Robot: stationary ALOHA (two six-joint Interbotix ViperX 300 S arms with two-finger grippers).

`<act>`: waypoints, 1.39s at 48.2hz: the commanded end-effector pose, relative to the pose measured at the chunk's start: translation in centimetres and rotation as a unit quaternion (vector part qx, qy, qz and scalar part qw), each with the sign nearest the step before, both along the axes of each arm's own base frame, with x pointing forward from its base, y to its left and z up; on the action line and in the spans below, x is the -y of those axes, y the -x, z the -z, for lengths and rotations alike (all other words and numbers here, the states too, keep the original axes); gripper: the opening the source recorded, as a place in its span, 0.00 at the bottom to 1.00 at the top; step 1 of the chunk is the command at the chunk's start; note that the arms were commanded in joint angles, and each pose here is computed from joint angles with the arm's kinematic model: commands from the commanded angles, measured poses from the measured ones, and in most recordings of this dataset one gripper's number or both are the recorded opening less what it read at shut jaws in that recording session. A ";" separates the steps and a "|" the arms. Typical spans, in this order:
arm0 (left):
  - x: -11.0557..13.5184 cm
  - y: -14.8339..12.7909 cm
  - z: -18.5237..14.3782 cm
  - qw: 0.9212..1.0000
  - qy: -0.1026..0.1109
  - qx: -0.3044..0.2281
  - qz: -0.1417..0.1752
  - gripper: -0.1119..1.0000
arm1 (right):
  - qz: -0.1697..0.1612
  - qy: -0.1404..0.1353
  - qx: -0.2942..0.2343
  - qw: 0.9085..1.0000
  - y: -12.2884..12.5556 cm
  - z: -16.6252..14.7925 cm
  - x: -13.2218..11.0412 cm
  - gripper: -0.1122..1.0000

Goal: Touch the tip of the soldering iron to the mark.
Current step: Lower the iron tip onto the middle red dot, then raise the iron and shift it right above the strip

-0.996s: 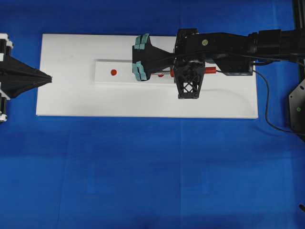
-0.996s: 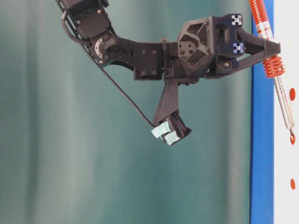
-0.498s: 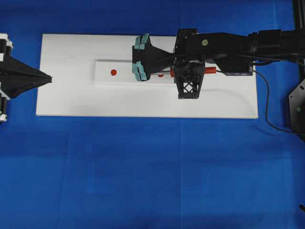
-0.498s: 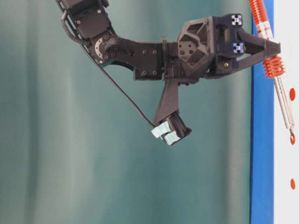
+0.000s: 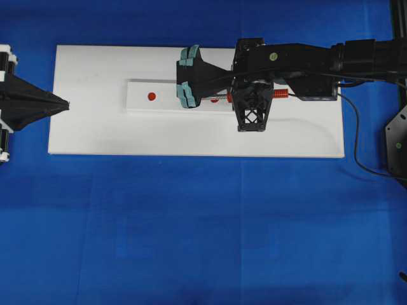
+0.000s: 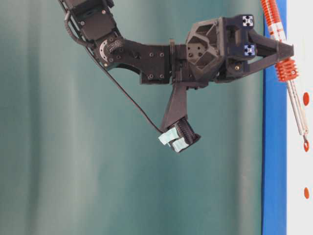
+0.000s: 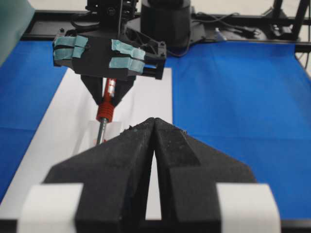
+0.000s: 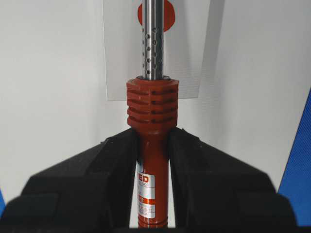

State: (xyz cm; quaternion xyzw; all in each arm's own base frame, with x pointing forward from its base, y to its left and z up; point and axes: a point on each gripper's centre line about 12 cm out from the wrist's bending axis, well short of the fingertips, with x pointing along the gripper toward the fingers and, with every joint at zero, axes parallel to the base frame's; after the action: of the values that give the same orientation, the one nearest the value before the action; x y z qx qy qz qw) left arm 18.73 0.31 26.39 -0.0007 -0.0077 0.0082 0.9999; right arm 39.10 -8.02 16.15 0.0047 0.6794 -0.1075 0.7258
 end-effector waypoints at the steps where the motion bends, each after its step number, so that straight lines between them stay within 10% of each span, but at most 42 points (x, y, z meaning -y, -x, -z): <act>1: 0.0 -0.1 -0.4 1.000 0.001 0.005 0.000 0.10 | 0.000 0.001 0.013 1.000 -0.2 -0.8 0.1 0.16; 36: 0.0 -0.1 -0.4 1.000 0.001 0.005 -0.001 0.10 | 0.002 0.002 0.013 1.000 -0.1 -1.0 0.1 0.16; 67: 0.0 0.0 -0.7 1.000 0.001 0.012 -0.001 0.10 | 0.015 0.059 0.080 0.995 1.4 -13.5 0.9 0.16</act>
State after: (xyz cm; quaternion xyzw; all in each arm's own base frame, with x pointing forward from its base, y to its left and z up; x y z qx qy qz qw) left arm 18.63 0.31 26.53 -0.0015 -0.0115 0.0082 0.9999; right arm 38.04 -8.78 26.74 -0.0161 0.6346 -0.1476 0.7585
